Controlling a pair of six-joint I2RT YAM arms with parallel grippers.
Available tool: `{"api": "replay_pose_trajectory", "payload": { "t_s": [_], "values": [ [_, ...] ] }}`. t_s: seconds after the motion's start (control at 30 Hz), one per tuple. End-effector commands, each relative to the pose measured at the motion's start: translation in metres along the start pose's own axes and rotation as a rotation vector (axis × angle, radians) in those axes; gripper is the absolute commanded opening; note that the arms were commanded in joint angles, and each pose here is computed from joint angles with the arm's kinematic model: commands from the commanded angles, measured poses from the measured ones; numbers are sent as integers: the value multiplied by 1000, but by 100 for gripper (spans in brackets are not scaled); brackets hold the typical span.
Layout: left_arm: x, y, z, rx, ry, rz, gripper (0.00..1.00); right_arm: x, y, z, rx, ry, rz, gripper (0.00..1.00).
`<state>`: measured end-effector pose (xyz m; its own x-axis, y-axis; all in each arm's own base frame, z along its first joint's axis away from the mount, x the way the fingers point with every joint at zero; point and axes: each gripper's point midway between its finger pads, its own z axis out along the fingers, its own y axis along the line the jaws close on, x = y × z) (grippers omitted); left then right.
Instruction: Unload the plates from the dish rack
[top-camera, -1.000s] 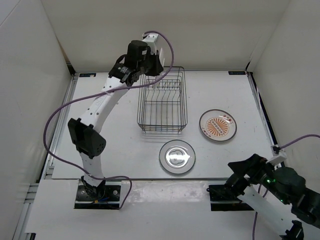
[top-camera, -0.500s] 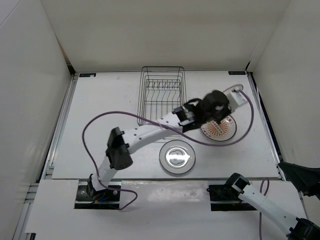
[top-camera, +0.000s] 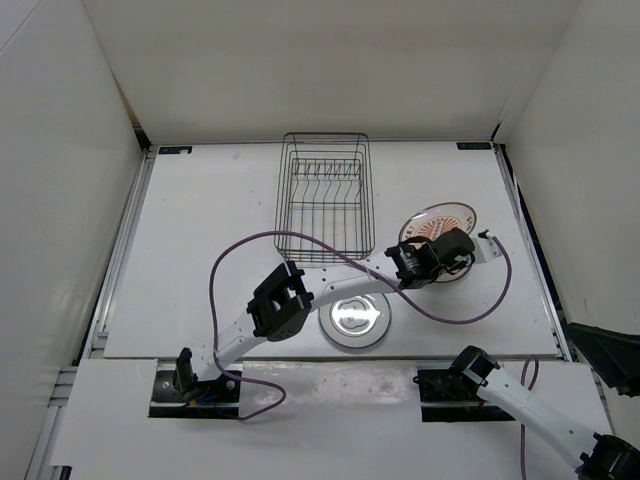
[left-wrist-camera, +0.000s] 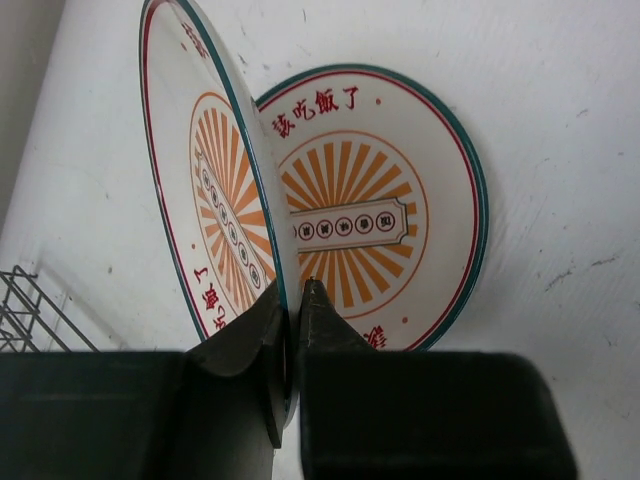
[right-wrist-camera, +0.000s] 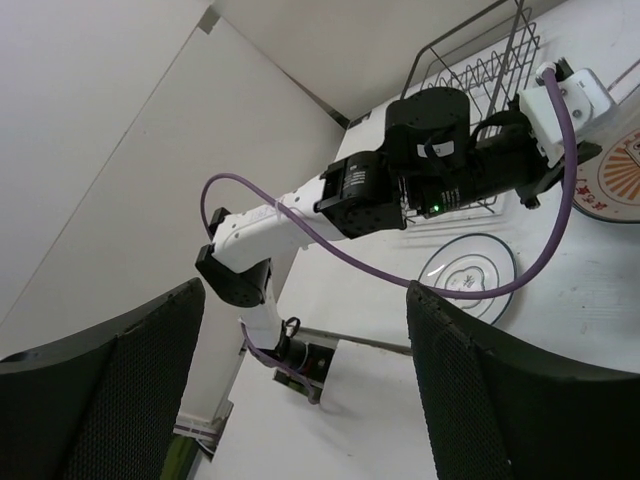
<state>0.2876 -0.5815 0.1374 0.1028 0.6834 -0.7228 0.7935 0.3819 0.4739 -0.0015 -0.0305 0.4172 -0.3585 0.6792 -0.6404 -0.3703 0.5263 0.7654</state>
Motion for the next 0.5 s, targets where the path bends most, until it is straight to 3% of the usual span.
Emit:
{"api": "replay_pose_trajectory", "payload": {
  "t_s": [0.0,0.17,0.23,0.47],
  "values": [
    [-50,11,-24,-71,-133,14,1,47,-61,-20,201,189,-92,84],
    [-42,-1,-19,-65,-116,18,11,49,-64,-19,206,192,-88,85],
    [-41,-4,-17,-61,-114,8,24,49,-64,-20,205,190,-90,85],
    [-36,-13,-16,-49,-104,-20,32,46,-63,-23,193,175,-82,86]
  ]
}}
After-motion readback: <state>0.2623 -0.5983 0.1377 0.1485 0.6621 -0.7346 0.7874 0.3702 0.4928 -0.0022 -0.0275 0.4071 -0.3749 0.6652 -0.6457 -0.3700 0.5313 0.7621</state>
